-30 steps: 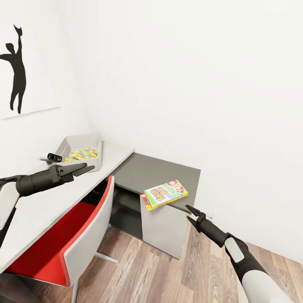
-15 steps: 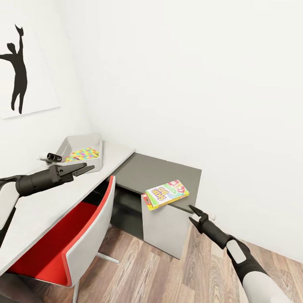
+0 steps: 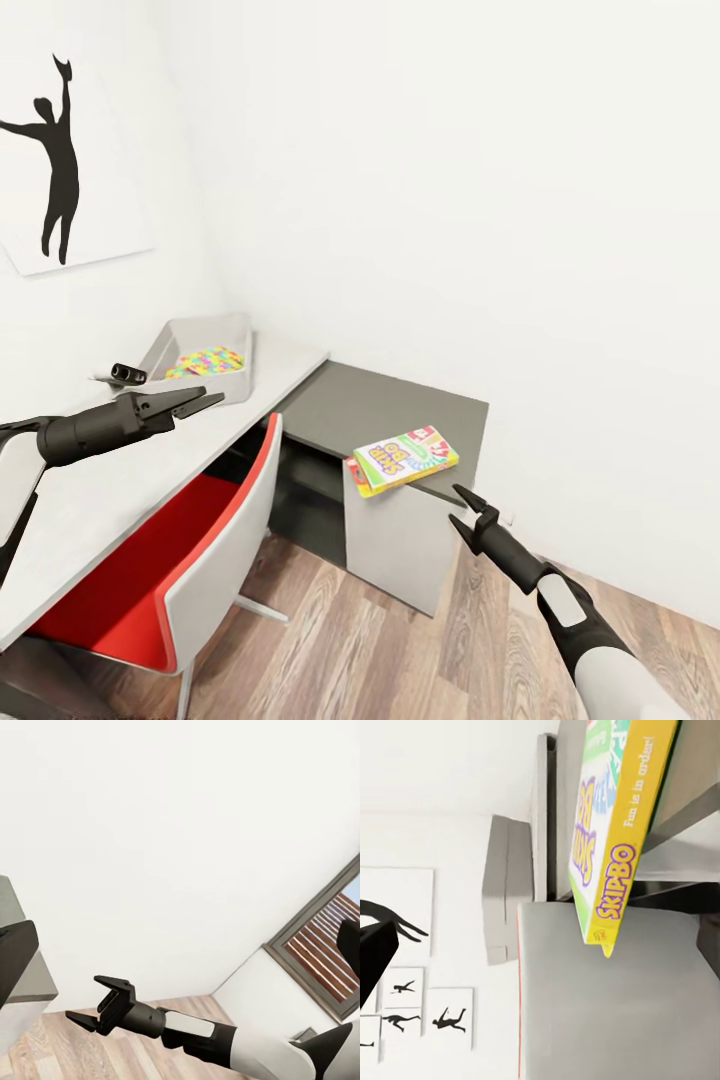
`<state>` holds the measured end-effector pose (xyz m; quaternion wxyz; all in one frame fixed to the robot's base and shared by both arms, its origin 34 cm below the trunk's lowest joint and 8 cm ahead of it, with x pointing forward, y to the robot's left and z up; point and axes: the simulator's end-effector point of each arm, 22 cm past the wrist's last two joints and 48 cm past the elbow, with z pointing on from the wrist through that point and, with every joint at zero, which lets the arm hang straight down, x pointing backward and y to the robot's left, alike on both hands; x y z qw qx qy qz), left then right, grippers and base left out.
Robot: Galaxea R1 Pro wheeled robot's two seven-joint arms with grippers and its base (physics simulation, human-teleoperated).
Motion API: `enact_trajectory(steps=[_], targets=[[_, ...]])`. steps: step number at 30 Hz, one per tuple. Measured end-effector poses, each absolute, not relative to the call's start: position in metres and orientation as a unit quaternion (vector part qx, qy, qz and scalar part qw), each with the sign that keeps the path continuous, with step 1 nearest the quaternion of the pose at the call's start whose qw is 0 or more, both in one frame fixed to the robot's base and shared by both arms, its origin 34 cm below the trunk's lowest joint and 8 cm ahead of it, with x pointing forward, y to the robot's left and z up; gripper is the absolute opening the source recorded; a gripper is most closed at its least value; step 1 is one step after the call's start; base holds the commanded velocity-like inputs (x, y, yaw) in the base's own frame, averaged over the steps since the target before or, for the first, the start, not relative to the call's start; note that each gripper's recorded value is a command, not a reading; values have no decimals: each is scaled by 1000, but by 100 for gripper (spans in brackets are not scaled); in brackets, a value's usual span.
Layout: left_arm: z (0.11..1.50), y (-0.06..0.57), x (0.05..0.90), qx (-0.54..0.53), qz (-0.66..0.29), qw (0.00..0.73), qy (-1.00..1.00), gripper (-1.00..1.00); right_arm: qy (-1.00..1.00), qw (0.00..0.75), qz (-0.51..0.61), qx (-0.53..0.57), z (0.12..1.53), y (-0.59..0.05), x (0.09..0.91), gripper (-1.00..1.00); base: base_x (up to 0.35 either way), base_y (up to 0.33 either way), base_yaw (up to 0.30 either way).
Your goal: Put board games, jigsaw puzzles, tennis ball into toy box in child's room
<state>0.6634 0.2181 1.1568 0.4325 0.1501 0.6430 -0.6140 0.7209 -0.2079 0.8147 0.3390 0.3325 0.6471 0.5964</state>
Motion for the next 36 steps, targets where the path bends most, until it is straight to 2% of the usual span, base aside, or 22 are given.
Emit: enact_trajectory(steps=[18,30,36], targets=[[1132,221,665,149,-613,437,641,100,646,336,596,338,783,-208,720,100,0,0,84],[1185,233,677,197,-587,491,613,100,645,339,596,337,765,-209,720,100,0,0,73],[1160,205,673,223,-589,457,629,100,645,340,596,337,755,-209,719,100,0,0,67]])
